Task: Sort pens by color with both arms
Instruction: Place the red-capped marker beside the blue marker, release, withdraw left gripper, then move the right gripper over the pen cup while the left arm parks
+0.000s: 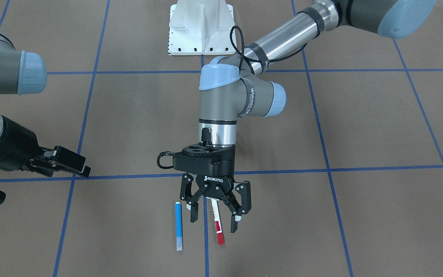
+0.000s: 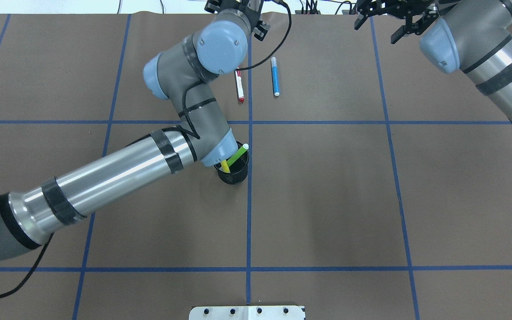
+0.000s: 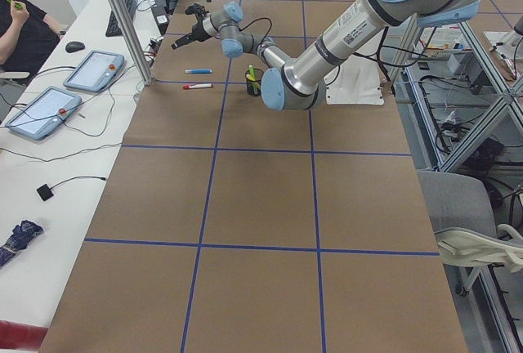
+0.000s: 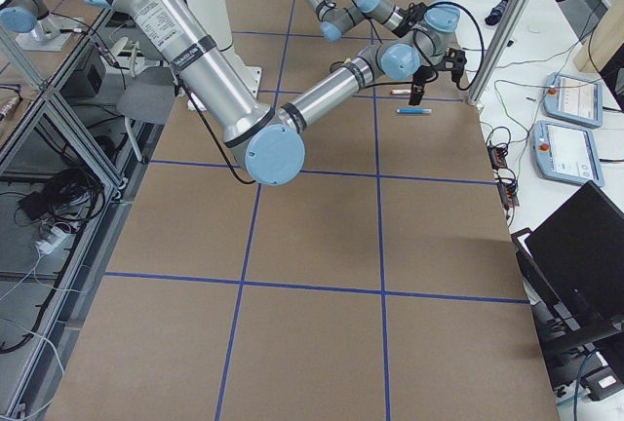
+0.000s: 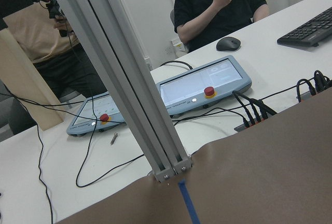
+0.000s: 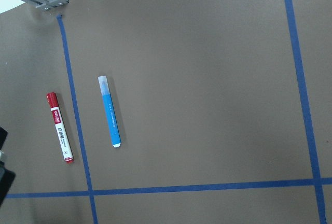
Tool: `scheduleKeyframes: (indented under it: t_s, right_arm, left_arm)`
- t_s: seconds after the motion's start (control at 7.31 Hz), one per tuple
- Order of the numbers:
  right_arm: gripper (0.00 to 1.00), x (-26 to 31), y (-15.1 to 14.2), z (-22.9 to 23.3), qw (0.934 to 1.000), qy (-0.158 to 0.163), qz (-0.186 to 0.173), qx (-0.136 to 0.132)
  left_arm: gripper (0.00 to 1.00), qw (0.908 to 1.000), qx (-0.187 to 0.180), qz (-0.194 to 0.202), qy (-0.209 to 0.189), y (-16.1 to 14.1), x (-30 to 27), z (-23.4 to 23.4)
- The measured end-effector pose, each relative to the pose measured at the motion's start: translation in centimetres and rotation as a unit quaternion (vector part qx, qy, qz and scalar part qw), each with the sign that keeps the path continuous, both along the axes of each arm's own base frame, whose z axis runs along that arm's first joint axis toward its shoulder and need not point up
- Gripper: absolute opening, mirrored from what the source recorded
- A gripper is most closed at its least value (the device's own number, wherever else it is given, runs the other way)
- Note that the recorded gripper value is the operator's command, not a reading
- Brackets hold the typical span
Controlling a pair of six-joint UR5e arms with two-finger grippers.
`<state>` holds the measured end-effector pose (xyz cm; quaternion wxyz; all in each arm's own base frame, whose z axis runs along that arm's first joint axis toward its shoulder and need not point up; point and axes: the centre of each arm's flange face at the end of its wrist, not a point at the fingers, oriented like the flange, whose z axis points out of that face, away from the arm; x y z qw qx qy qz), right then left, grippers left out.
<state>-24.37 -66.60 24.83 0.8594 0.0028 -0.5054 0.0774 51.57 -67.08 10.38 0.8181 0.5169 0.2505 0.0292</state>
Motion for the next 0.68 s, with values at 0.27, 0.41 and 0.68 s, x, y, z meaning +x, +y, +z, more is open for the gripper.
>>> scheduleKeyframes:
  t_s: [0.27,0.41,0.68]
  right_arm:
    - [1.00,-0.9,0.8,-1.3,0.9998,0.008,0.013,0.011]
    - [1.00,-2.2,1.4,-2.0,0.9997,0.007,0.019,-0.014]
    - [1.00,-6.4,2.8,-5.5,0.9967,0.006,0.013,-0.080]
  left_arm:
    - [0.99,0.9984,-0.051,0.024,-0.010,-4.6,-7.9,1.5]
    - [0.99,0.9961,-0.079,0.037,-0.007,-7.0,-12.2,4.2]
    - [0.99,0.9899,-0.125,0.067,0.007,-10.3,-20.6,9.5]
